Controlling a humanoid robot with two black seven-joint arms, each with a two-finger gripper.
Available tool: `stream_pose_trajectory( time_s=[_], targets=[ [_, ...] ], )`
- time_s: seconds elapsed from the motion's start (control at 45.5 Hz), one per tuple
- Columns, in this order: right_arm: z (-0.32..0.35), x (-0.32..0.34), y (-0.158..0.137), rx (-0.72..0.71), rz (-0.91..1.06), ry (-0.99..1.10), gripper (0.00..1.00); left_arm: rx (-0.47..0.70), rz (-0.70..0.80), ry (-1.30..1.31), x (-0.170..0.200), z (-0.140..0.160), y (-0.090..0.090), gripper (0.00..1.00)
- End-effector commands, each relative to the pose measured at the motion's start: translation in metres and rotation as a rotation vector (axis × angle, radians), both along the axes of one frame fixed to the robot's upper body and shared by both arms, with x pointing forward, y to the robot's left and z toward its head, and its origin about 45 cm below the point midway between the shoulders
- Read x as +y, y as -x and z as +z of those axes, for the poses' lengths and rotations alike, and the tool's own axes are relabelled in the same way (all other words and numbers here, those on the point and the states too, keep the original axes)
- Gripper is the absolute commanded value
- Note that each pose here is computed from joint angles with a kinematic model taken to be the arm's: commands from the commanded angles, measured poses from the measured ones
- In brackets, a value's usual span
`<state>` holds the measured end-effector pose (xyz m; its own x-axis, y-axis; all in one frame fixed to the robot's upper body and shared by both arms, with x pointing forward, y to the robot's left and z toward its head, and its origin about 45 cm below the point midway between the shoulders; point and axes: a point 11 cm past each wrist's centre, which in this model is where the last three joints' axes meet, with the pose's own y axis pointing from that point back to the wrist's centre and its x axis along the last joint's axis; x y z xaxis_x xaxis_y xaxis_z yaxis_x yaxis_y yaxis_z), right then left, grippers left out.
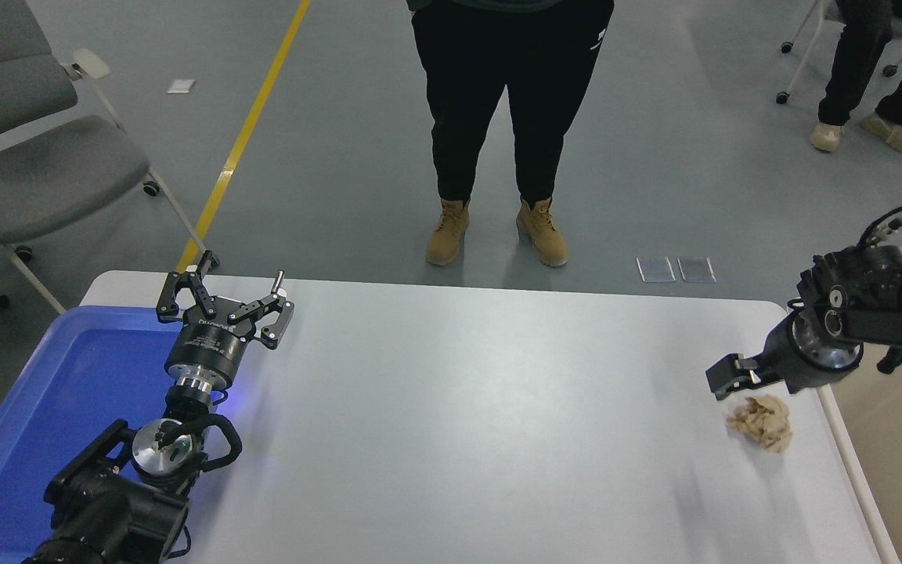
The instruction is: Pick up paper ball place in dustbin
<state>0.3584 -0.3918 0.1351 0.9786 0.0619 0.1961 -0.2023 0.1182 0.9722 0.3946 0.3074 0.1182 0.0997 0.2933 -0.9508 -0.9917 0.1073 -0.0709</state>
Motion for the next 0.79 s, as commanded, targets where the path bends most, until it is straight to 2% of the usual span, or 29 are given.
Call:
stream_pose_trajectory(
  time_s=[0.0,0.286,0.659,0.703,0.769],
  targets=[
    [-0.034,-0.020,0.004,-0.028,-0.011,0.058,1.00,-0.001,0.001,0.000,0.000,0.000,0.000,0.99],
    [-0.048,-0.046,0.006,-0.073,-0.044,0.077,1.00,-0.001,0.001,0.000,0.000,0.000,0.000,0.99],
    [-0.060,-0.039,0.012,-0.079,-0.048,0.053,0.99,-0.001,0.001,0.000,0.000,0.000,0.000,0.99],
    [-0.060,-0.038,0.012,-0.080,-0.050,0.048,0.92,-0.001,0.001,0.000,0.000,0.000,0.000,0.99],
    [-0.063,-0.037,0.015,-0.070,-0.050,0.045,0.70,-0.001,0.001,0.000,0.000,0.000,0.000,0.99]
  ],
)
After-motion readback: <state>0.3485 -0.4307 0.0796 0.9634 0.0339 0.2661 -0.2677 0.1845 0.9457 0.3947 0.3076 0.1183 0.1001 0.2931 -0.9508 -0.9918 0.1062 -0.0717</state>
